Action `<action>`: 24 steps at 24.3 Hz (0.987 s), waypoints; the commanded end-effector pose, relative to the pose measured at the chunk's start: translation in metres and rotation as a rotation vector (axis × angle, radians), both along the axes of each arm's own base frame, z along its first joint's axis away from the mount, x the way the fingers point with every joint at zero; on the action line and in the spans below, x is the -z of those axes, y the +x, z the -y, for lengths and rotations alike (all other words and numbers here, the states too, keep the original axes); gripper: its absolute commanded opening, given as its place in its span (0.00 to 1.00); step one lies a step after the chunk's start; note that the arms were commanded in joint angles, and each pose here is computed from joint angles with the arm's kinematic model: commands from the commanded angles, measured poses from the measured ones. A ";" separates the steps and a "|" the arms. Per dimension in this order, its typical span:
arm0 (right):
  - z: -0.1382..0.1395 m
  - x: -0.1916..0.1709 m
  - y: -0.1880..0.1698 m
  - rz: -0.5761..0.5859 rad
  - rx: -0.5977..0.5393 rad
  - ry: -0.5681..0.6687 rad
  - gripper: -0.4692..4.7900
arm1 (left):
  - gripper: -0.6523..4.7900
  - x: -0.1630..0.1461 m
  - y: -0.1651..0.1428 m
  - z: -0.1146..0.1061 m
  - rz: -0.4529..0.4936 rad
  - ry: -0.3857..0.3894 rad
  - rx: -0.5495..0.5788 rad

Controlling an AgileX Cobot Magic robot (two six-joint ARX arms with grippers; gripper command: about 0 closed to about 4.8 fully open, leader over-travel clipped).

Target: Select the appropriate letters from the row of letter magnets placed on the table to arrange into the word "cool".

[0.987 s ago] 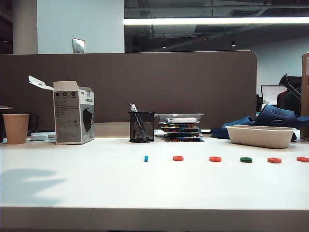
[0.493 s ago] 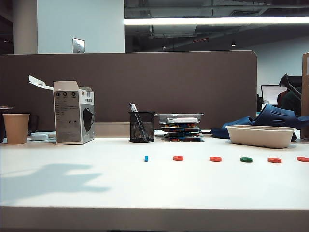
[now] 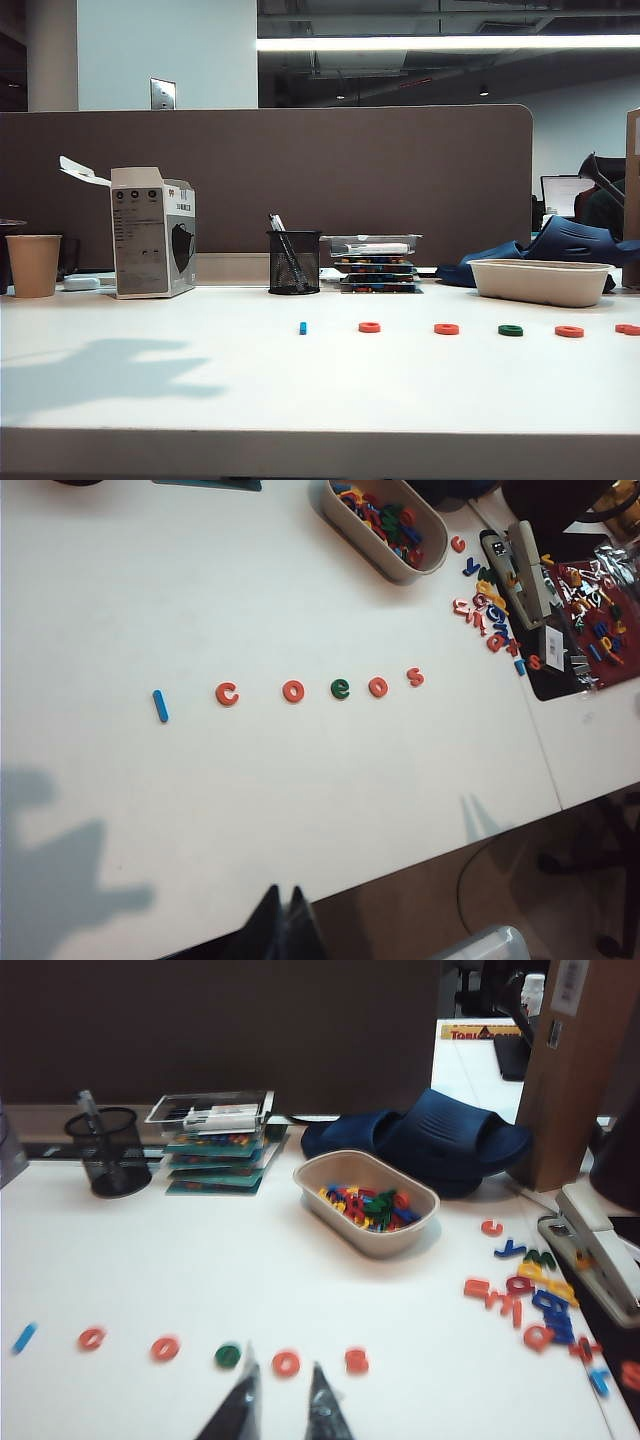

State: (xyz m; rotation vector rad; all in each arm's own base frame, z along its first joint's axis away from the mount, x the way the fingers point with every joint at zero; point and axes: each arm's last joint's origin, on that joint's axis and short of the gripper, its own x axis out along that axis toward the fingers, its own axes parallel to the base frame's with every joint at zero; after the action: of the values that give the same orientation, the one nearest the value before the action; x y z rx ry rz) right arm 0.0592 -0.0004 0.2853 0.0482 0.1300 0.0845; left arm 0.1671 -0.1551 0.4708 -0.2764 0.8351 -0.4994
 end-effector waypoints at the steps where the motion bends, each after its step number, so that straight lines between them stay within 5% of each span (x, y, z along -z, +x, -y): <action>1: 0.000 -0.032 0.003 -0.165 -0.007 0.011 0.20 | 0.11 -0.002 -0.001 -0.001 0.011 -0.014 -0.002; 4: 0.000 -0.085 0.028 -0.281 -0.084 0.050 0.20 | 0.11 -0.002 -0.001 -0.001 0.011 -0.013 -0.002; 11: -0.019 -0.126 0.089 -0.359 -0.213 0.215 0.19 | 0.11 -0.002 -0.001 -0.001 0.011 -0.013 -0.002; 19: -0.091 -0.110 0.159 -0.552 -0.292 0.151 0.21 | 0.11 -0.002 0.000 -0.001 0.010 -0.013 -0.002; 24: -0.146 -0.058 0.223 -0.712 -0.269 0.197 0.37 | 0.11 -0.002 0.000 -0.001 0.011 -0.013 -0.002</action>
State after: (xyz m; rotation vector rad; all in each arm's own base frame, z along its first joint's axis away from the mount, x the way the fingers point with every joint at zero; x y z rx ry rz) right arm 0.2750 0.1366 0.3479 0.2275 0.8332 0.3456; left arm 0.1671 -0.1550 0.4710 -0.2772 0.8337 -0.4996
